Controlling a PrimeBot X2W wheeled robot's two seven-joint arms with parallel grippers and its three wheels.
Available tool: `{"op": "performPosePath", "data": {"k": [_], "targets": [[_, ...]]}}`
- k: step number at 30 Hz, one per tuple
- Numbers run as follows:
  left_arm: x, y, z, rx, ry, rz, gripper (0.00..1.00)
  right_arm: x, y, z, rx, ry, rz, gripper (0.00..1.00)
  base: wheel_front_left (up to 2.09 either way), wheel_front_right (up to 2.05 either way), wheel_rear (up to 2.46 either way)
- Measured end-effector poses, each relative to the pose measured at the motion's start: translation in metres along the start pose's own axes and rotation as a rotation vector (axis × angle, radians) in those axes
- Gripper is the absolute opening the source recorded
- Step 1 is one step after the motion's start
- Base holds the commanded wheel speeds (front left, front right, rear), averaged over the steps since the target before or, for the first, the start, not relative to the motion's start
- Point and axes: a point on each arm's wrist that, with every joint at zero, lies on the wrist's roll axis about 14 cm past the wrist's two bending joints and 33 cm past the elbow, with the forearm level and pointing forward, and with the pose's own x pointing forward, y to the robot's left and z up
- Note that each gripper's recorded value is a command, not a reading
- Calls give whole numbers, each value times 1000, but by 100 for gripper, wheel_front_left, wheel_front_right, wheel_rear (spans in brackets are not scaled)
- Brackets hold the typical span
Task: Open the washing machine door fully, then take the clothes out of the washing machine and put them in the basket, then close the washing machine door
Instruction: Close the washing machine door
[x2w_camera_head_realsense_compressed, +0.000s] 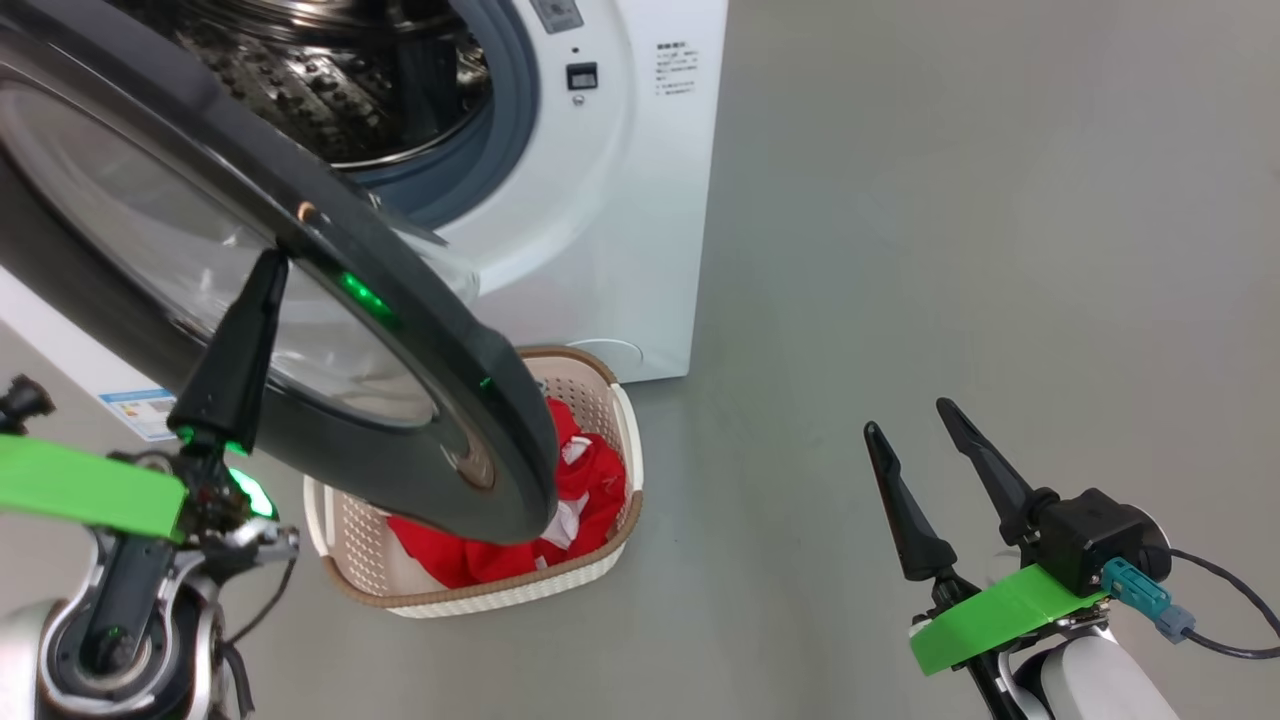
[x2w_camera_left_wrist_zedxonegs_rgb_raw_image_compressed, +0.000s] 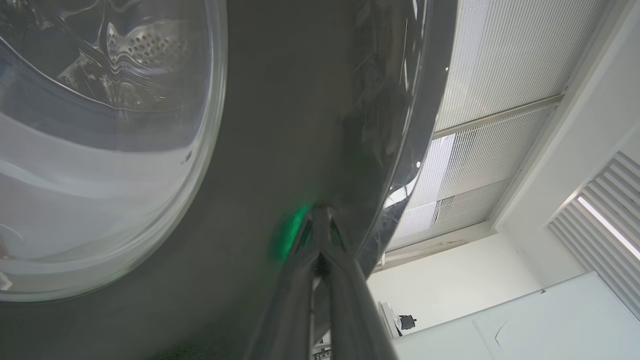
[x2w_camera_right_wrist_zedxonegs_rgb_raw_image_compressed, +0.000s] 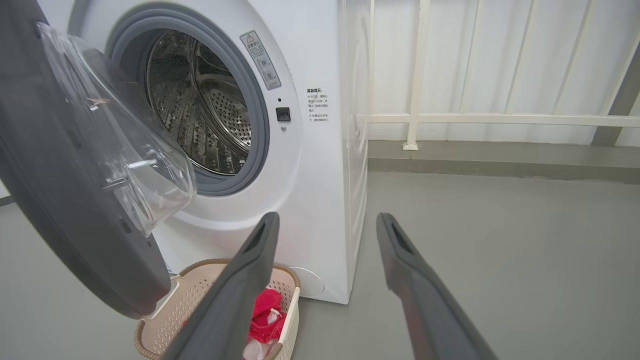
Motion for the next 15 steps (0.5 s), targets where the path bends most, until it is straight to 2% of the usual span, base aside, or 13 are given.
{"op": "performPosePath", "data": {"k": [15], "targets": [[57,9,-17,18,16,-20,0,5,-21,-3,-11,9,-53,100,0,0,0]]}}
